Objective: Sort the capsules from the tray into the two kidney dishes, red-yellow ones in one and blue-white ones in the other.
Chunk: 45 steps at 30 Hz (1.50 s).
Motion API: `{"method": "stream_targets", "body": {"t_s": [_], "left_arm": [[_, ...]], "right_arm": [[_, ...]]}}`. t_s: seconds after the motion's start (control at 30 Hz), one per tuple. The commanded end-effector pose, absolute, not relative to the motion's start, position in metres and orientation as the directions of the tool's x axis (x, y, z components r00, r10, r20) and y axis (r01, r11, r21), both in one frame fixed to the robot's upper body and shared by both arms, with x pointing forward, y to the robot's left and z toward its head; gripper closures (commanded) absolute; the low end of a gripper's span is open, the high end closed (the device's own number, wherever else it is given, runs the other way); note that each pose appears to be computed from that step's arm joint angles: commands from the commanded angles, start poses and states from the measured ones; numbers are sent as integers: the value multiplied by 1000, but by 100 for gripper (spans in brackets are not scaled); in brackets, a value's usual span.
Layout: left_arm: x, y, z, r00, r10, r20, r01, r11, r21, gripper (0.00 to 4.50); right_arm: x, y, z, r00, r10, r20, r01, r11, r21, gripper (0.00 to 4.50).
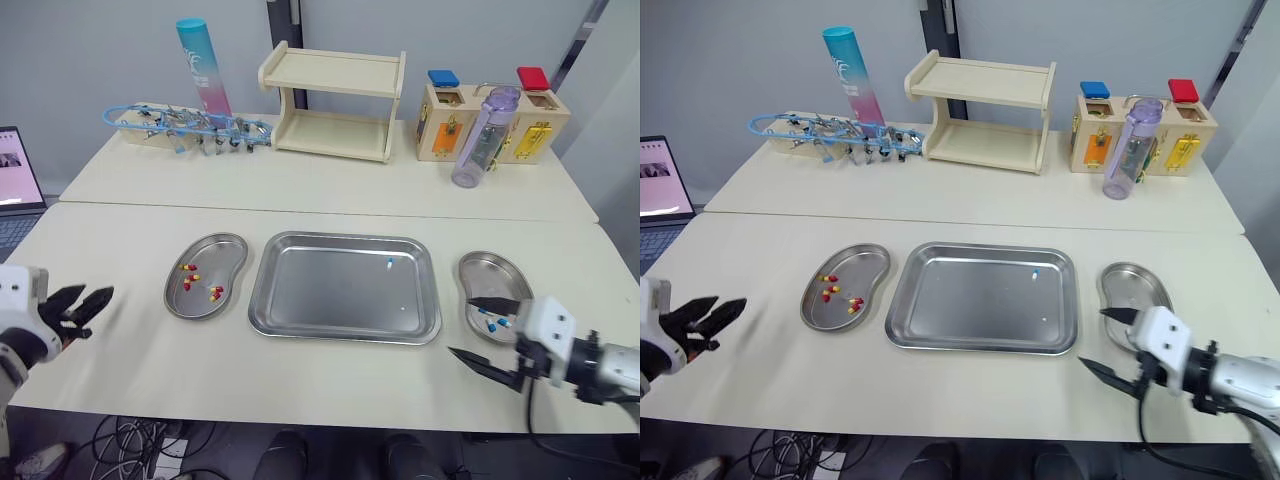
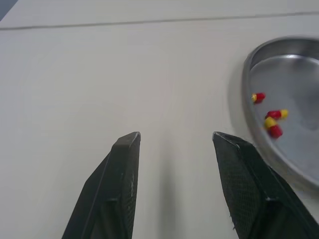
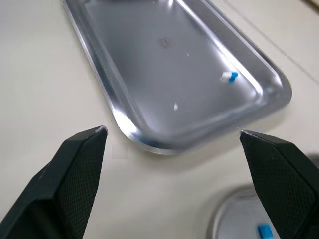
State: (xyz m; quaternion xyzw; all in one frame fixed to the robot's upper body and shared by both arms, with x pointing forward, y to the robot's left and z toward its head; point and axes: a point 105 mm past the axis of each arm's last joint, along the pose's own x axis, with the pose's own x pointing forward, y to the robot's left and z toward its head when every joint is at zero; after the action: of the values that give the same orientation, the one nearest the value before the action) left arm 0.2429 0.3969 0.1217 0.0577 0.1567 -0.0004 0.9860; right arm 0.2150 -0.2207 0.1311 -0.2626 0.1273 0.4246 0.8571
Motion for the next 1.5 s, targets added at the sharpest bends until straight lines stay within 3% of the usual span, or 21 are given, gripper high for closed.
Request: {"method": "stream_targets", "body": {"t_s": [0.03,0.2,0.67,0.73,0.83,1.07,1.23,1.5], "left_arm": [[229,420,130,953,75,-294,-22,983,180,157],[203,434,107,920,87,-382,-13,981,194,4],[183,428,100,905,43,-422,38,983,180,4],[177,418,100,901,-28,-432,101,984,147,4],[163,380,98,822,-270,-501,329,944,32,4],[176,290,117,706,-609,-360,649,761,-16,4],[187,237,123,662,-714,-228,725,687,-44,4],[189,202,122,602,-788,-129,791,610,-39,4]], "right_arm": [[212,-268,144,660,572,-487,-751,520,-407,0],[203,-321,134,666,462,-586,-733,552,-399,0],[206,-338,120,630,425,-650,-749,555,-363,0],[204,-340,118,621,419,-663,-753,553,-356,0],[203,-344,118,623,407,-668,-749,557,-358,0],[200,-348,118,622,409,-667,-746,569,-346,0],[196,-347,119,638,421,-644,-734,585,-345,0],[192,-351,121,693,387,-609,-671,654,-349,0]]}}
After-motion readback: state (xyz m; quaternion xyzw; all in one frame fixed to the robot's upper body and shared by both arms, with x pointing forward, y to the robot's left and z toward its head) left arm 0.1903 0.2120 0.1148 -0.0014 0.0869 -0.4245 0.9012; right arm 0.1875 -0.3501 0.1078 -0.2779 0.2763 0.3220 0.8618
